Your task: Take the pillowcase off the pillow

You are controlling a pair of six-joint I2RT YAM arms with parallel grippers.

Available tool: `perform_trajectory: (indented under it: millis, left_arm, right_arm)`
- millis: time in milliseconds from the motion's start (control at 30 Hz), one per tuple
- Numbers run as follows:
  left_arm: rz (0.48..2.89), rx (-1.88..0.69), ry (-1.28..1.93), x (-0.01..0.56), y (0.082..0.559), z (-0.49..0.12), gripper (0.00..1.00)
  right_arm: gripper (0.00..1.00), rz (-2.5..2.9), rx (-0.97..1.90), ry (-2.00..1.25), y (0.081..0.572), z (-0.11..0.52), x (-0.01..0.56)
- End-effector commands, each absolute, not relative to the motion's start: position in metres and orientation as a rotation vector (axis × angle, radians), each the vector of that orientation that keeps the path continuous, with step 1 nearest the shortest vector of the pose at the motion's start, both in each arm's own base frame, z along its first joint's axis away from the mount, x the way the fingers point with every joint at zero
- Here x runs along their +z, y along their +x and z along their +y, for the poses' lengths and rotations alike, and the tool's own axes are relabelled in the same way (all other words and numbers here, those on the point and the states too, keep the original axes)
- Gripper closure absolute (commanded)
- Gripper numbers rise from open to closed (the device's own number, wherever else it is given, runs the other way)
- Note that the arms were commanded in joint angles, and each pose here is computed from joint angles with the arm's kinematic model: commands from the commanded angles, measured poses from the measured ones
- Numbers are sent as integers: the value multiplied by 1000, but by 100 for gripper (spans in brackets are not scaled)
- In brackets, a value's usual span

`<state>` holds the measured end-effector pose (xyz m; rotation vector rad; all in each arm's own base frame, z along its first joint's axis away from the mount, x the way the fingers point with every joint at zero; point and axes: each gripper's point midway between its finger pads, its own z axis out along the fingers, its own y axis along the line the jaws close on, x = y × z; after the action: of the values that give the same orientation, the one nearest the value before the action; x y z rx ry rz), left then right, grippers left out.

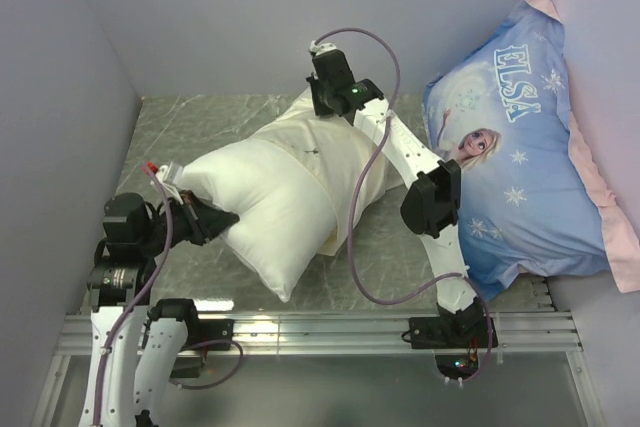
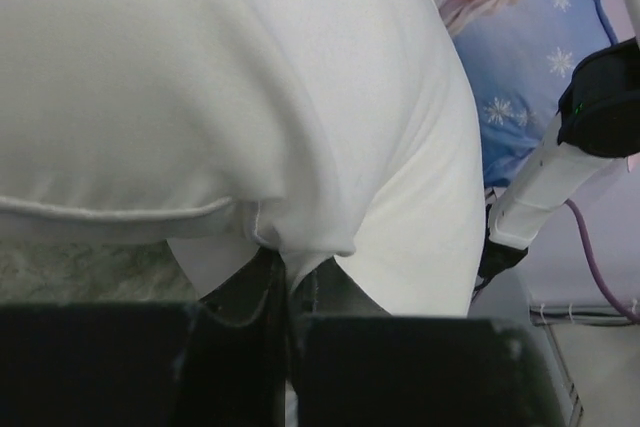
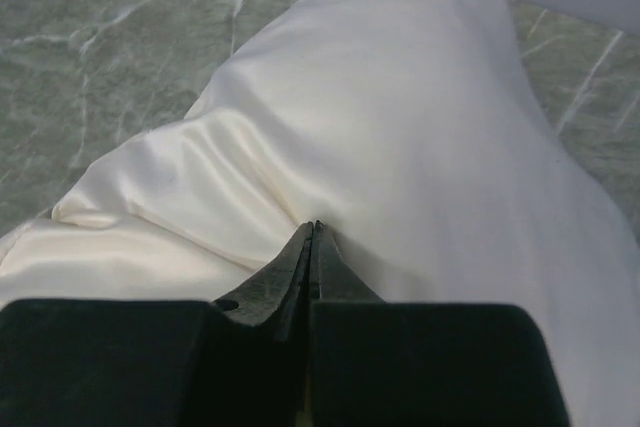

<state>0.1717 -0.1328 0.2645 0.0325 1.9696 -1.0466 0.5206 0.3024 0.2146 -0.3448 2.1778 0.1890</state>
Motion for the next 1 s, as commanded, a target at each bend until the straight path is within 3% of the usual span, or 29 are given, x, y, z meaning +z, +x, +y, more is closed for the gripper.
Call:
perform_trajectory:
  millis: [0, 67, 100, 133, 233, 400, 433, 500, 567, 600, 633, 700, 800, 967]
  left_arm:
    - [1809, -977, -5, 325, 176, -124, 100]
    - [1775, -931, -93, 344, 186, -114, 100]
    - [1769, -919, -129, 349, 190, -111, 100]
    - [1731, -886, -205, 366, 196, -102, 100]
    - [1715, -844, -342, 386, 217, -88, 100]
    - [1717, -811, -475, 411, 255, -76, 100]
    - [1684, -802, -481, 428, 257, -72, 100]
    - [1691, -777, -537, 433, 277, -66, 100]
    - [1687, -778, -558, 449, 295, -64, 100]
    - [1681, -788, -566, 455, 301, -64, 100]
    - [1652, -800, -559, 469, 305, -64, 100]
    - [1660, -821, -589, 470, 325, -64, 100]
    - [1644, -871, -602, 481, 345, -66, 100]
    - [1601, -913, -590, 507, 365, -63, 100]
  right_arm:
    - [100, 2096, 145, -258, 524, 294, 256]
    - [100, 2065, 193, -267, 520, 298, 268]
    - [95, 2019, 222, -258, 513, 295, 294]
    - [75, 1993, 253, -263, 510, 300, 302]
    - [44, 1886, 307, -239, 498, 295, 356]
    - [34, 1773, 374, -184, 470, 276, 426]
    - [26, 1783, 380, -181, 466, 275, 421]
    - [25, 1734, 449, -150, 437, 262, 449]
    - [24, 1749, 486, -136, 421, 260, 428]
    - [24, 1674, 526, -120, 392, 246, 456]
    - [23, 1684, 525, -117, 386, 245, 434]
    - [23, 1621, 553, -84, 353, 226, 451]
    - [23, 1599, 573, -70, 316, 213, 434]
    - [23, 1728, 565, -78, 291, 220, 332]
